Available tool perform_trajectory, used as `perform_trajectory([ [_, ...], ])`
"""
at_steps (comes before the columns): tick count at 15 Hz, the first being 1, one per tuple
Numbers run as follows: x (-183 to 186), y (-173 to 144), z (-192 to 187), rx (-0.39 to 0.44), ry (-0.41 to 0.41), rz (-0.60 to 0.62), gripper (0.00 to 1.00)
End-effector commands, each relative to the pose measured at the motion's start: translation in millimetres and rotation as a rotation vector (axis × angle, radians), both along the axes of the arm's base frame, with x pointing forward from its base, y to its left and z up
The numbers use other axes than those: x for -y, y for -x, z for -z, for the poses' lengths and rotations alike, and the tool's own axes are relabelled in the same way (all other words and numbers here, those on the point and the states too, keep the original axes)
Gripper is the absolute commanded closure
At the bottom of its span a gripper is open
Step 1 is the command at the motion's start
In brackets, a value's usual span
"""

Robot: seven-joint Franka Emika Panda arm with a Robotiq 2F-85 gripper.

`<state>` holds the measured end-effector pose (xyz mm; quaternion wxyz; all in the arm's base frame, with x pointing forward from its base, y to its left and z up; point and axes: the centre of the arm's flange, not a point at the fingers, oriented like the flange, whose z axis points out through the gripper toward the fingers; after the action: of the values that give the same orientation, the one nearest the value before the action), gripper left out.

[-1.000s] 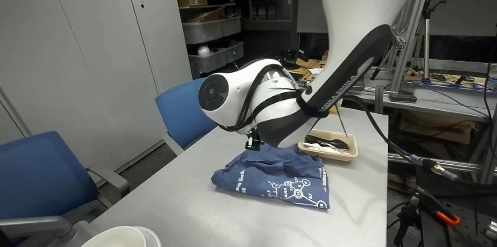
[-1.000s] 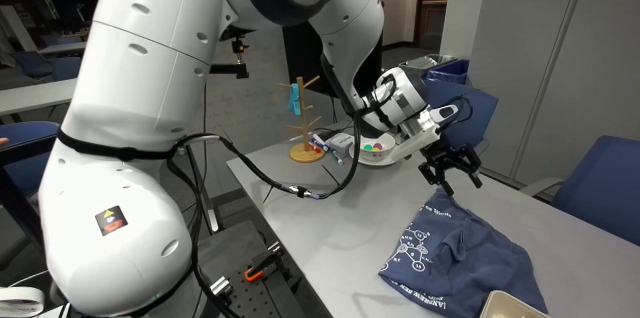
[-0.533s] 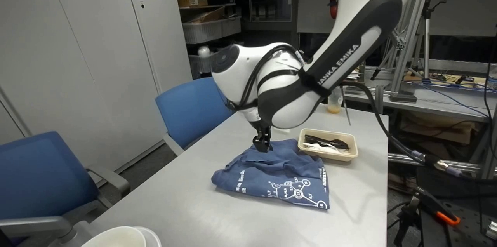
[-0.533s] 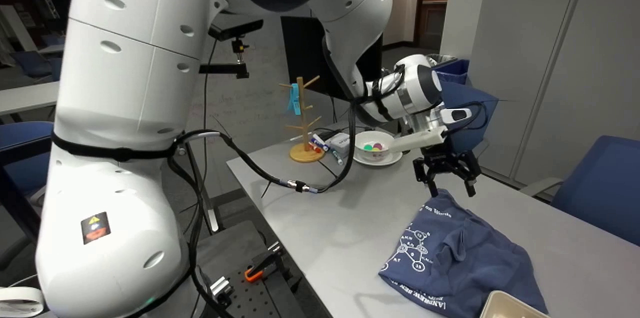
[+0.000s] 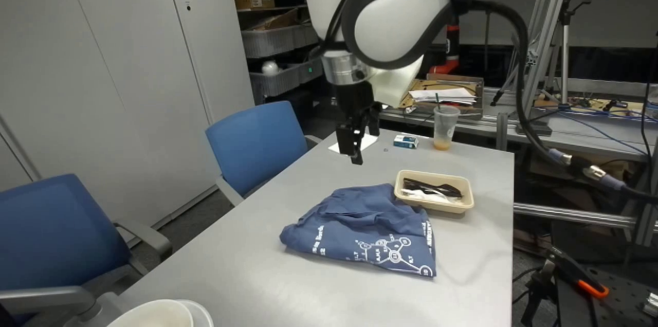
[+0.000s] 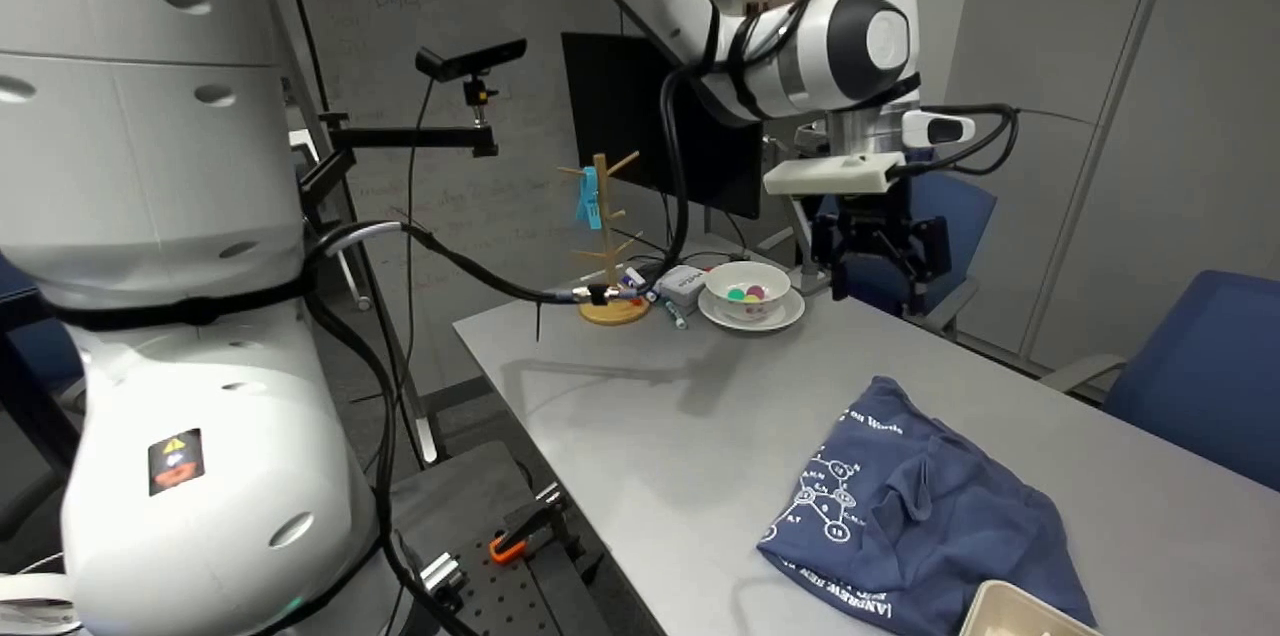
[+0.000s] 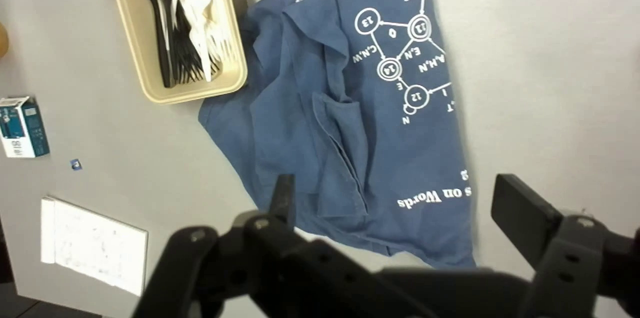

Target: Fold the t-shirt from bottom to top then left to right

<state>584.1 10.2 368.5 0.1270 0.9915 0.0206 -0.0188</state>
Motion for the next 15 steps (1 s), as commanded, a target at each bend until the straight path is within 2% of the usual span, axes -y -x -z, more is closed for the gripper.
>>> perform_trajectory([
  [1, -4, 24, -34, 0.016, -0.096, 0.016, 0.0],
  [4, -10, 38, -65, 0.062, -0.124, 0.032, 0.0],
  [12, -9, 82, -94, 0.141, -0.133, 0.062, 0.0],
  [13, -8, 58, -88, 0.122, -0.119, 0.049, 0.0],
  [15, -8, 67, -91, 0.125, -0.12, 0.05, 0.0],
])
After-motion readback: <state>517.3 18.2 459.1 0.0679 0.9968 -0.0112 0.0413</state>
